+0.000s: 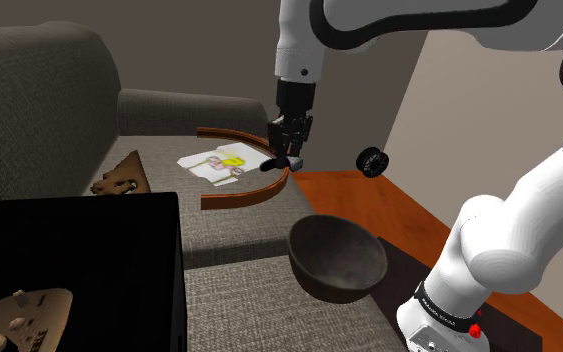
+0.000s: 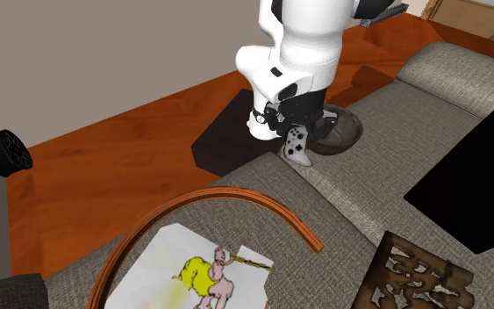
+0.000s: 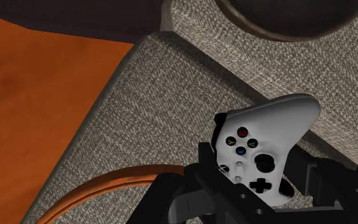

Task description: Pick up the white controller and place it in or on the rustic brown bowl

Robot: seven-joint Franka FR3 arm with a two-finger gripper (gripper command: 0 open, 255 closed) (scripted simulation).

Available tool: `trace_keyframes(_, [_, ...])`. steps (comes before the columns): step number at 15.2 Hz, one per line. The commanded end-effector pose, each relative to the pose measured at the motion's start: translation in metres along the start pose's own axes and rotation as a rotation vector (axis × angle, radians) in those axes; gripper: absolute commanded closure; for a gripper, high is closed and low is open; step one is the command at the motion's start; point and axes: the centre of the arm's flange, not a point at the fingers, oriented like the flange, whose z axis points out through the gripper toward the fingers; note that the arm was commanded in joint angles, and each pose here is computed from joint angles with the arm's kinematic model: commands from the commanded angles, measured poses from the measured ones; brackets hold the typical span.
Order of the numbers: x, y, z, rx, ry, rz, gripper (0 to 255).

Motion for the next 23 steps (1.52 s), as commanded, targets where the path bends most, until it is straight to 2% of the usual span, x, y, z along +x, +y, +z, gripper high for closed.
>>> trace_keyframes(1, [-0.001, 0.000, -0.010, 0.000, 0.000, 0.000, 255])
trace_keyframes(3, [-0.001, -0.001, -0.019, 0.000, 0.000, 0.000, 255])
trace_keyframes(18, [-0.186, -0.076, -0.016, 0.000, 0.000, 0.000, 255])
trace_keyframes(23, [-0.183, -0.074, 0.011, 0.000, 0.000, 0.000, 255])
